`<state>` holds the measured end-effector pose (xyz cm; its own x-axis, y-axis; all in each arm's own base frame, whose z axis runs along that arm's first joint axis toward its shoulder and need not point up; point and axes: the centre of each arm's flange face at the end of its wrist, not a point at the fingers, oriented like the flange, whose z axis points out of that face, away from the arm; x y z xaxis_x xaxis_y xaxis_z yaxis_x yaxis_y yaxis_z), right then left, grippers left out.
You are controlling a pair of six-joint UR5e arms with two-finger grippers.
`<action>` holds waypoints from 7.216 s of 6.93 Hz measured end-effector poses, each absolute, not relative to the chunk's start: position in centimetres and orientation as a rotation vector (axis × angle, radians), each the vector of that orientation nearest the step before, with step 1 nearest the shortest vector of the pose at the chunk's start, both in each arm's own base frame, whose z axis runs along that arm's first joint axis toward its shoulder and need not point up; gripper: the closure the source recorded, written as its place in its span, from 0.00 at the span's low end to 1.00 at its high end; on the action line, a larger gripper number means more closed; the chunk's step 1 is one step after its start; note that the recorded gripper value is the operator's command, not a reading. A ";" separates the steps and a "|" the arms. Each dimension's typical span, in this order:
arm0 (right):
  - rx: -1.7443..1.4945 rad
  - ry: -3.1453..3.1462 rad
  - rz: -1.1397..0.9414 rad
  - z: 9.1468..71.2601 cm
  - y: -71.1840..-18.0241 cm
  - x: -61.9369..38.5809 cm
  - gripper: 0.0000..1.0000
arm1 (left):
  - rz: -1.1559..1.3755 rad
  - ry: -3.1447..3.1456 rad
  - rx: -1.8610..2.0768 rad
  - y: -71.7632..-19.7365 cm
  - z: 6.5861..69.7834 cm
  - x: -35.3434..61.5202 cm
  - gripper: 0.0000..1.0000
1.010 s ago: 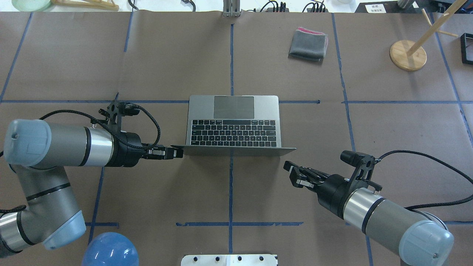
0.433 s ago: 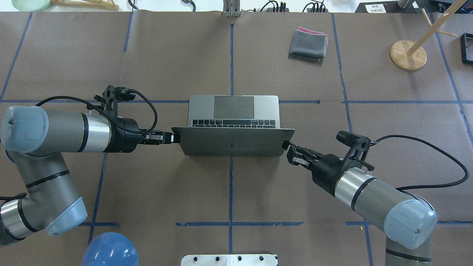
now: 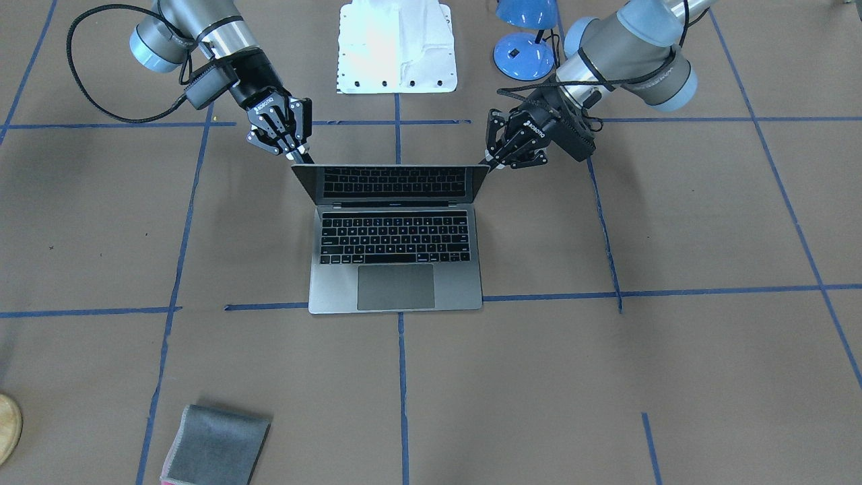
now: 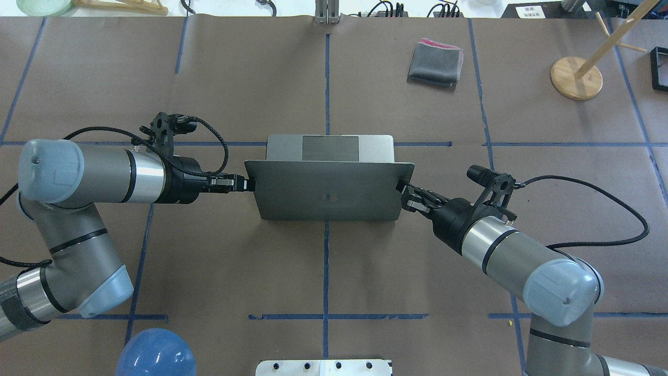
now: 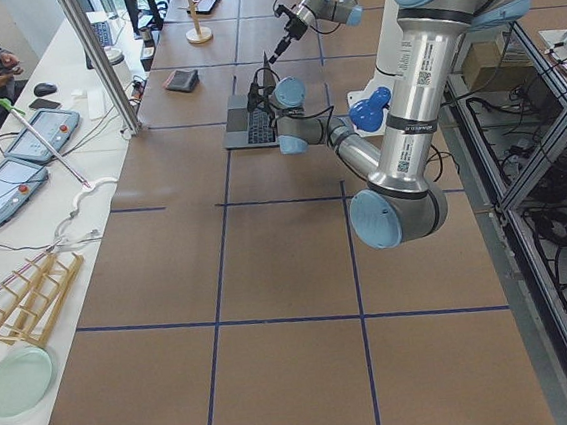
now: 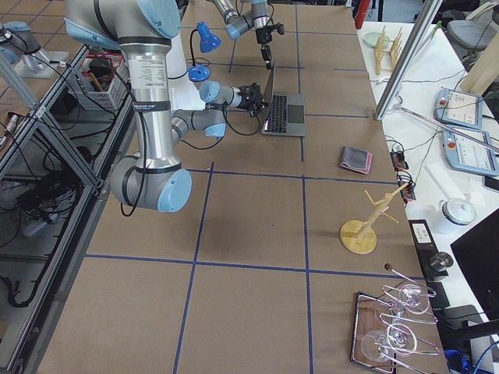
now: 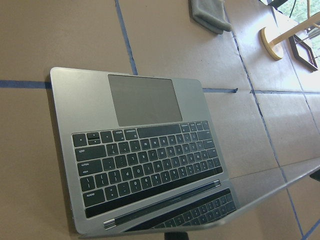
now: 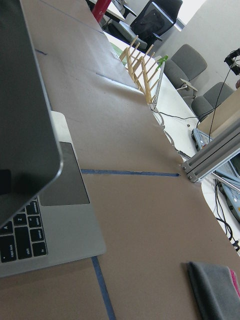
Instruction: Close laptop
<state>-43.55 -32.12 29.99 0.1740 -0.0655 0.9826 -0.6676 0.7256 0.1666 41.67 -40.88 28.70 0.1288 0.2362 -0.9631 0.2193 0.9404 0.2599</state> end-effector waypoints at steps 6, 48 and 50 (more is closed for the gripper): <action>0.631 -1.266 0.512 31.9 -40.4 -48.0 0.98 | -0.018 1.404 0.371 -45.1 29.6 45.1 1.00; 0.133 -0.725 -0.152 64.8 -46.1 6.6 0.00 | 0.058 0.751 0.029 -46.8 60.4 -5.2 0.00; 0.140 -0.725 -0.153 64.3 -46.0 6.6 0.00 | 0.058 0.751 0.029 -46.8 60.4 -5.2 0.00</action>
